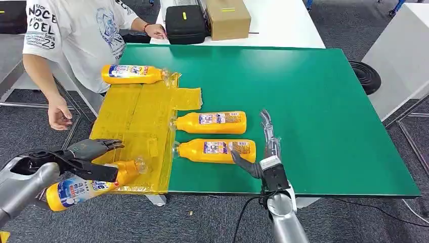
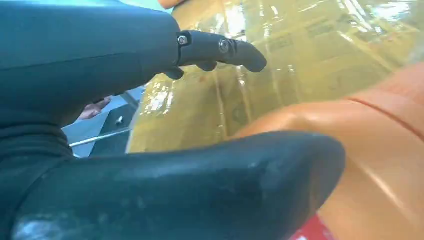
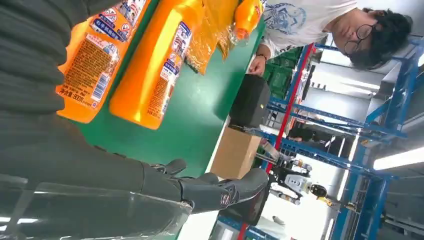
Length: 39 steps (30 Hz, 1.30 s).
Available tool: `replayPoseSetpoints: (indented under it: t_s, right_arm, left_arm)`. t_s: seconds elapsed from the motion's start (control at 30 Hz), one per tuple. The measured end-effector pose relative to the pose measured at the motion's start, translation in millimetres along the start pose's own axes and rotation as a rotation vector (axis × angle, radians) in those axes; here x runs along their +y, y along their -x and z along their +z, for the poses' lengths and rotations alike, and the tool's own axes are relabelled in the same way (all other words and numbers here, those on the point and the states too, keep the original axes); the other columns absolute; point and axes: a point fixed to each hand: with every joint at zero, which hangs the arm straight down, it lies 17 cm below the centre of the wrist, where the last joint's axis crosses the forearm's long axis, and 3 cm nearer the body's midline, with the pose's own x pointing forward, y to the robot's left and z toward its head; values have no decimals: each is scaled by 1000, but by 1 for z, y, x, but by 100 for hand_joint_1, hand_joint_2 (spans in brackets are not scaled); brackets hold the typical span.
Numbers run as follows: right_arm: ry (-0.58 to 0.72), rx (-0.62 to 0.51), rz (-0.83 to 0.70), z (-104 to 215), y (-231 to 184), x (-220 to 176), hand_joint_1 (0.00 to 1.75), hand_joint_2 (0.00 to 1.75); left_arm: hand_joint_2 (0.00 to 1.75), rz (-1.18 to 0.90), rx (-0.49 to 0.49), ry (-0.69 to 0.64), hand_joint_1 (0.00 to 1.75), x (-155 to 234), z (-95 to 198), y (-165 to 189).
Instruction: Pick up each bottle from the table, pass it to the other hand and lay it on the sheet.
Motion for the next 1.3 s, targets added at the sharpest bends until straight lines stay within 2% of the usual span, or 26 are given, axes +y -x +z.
replayPoseSetpoints:
  t_s: [0.5, 0.7, 0.73, 0.9, 1.13, 1.3]
  right_arm:
    - [0, 7, 6, 0, 2, -2, 0, 175]
    - [1, 19, 11, 0, 4, -2, 0, 175]
    - [1, 20, 12, 0, 4, -3, 0, 175]
    - [1, 22, 14, 0, 4, -3, 0, 175]
    - [-8, 29, 19, -1, 5, 0, 0, 175]
    - [-18, 25, 21, -2, 2, 4, 0, 175]
  left_arm:
    - [0, -21, -41, -78, 0, 9, -22, -28]
    - [0, 14, -67, -111, 0, -1, -30, -43]
    - [175, 21, -72, -117, 0, -3, -32, -46]
    - [175, 49, -83, -160, 0, -6, -36, -56]
    - [175, 11, -81, -257, 0, 11, -46, -72]
    - [175, -134, -82, -483, 0, 57, -59, -108]
